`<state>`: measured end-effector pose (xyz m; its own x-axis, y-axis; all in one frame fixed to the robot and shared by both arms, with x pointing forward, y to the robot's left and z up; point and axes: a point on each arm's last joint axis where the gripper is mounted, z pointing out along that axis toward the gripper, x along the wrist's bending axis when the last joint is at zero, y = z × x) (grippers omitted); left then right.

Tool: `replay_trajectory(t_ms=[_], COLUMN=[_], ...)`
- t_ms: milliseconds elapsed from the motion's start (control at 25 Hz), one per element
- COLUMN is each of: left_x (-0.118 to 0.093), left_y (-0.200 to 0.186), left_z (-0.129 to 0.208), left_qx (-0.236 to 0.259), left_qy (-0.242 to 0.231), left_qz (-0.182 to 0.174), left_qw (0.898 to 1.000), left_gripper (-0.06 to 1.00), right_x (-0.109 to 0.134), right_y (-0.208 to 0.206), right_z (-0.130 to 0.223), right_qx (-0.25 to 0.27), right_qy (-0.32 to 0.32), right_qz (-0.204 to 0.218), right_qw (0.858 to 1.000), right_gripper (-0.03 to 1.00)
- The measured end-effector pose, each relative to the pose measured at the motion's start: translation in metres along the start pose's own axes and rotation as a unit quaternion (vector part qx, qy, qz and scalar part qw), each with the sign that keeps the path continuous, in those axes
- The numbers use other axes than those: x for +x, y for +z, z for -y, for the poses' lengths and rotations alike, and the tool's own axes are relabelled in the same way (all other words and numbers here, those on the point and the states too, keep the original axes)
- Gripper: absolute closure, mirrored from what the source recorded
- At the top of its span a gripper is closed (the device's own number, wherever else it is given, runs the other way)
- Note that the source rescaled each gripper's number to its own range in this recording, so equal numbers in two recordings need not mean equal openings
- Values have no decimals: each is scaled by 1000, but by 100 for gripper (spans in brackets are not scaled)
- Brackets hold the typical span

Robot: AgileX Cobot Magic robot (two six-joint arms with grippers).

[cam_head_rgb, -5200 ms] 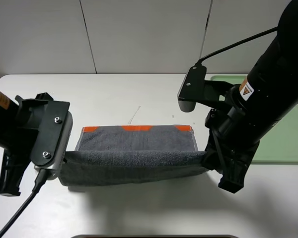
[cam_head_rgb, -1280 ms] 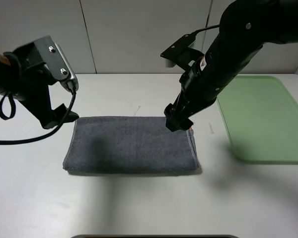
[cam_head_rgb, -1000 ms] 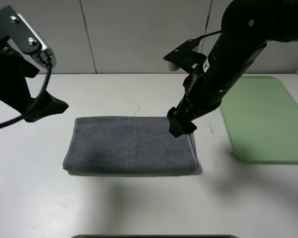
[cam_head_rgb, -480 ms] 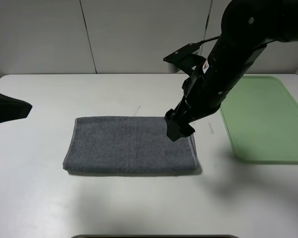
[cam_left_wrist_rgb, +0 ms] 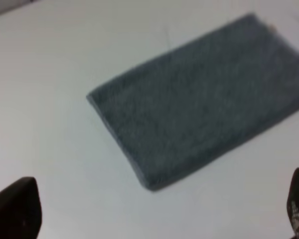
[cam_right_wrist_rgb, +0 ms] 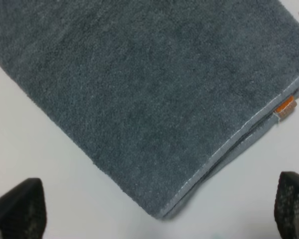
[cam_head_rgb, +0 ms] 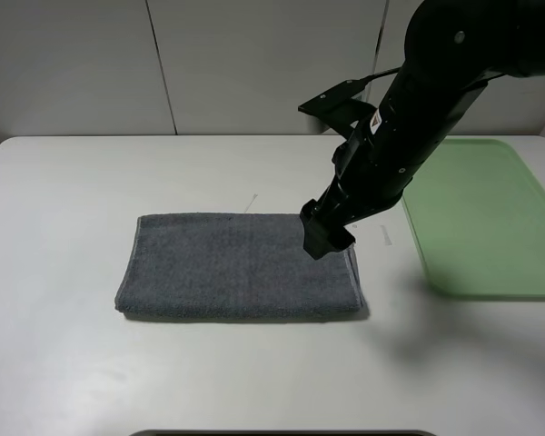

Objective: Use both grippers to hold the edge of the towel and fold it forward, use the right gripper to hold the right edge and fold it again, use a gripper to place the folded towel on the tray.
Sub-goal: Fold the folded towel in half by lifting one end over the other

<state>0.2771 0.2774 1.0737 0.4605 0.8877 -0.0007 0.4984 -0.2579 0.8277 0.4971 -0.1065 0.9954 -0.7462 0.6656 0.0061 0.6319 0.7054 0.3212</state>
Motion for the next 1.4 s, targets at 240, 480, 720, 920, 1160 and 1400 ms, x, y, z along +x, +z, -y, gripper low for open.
replay_trajectory(t_ms=[240,480,720,920,1160,1400], left_x=[-2,6,10,12,12,12], left_y=[-26,-31,-31,-30,-29,-29], left_z=[19,40,57,59,59,59], left_qx=[-61,-34,-6,0,1,1], left_qy=[-55,-78,-100,-108,-109,-110], left_qz=[-8,-64,-92,-101,-101,-102], left_qw=[997,994,991,989,989,989], left_gripper=[-6,-6,-6,-6,-6,-6], right_x=[1,1,1,1,1,4], right_y=[0,0,0,0,0,0], right_z=[0,-1,-2,-2,-2,-3], right_qx=[-1,-4,-10,-10,-10,-14], right_qy=[4,5,7,7,8,24], right_qz=[-3,-4,-4,-5,-5,-20], right_qw=[1000,1000,1000,1000,1000,999], right_gripper=[-3,-3,-3,-3,-3,-3])
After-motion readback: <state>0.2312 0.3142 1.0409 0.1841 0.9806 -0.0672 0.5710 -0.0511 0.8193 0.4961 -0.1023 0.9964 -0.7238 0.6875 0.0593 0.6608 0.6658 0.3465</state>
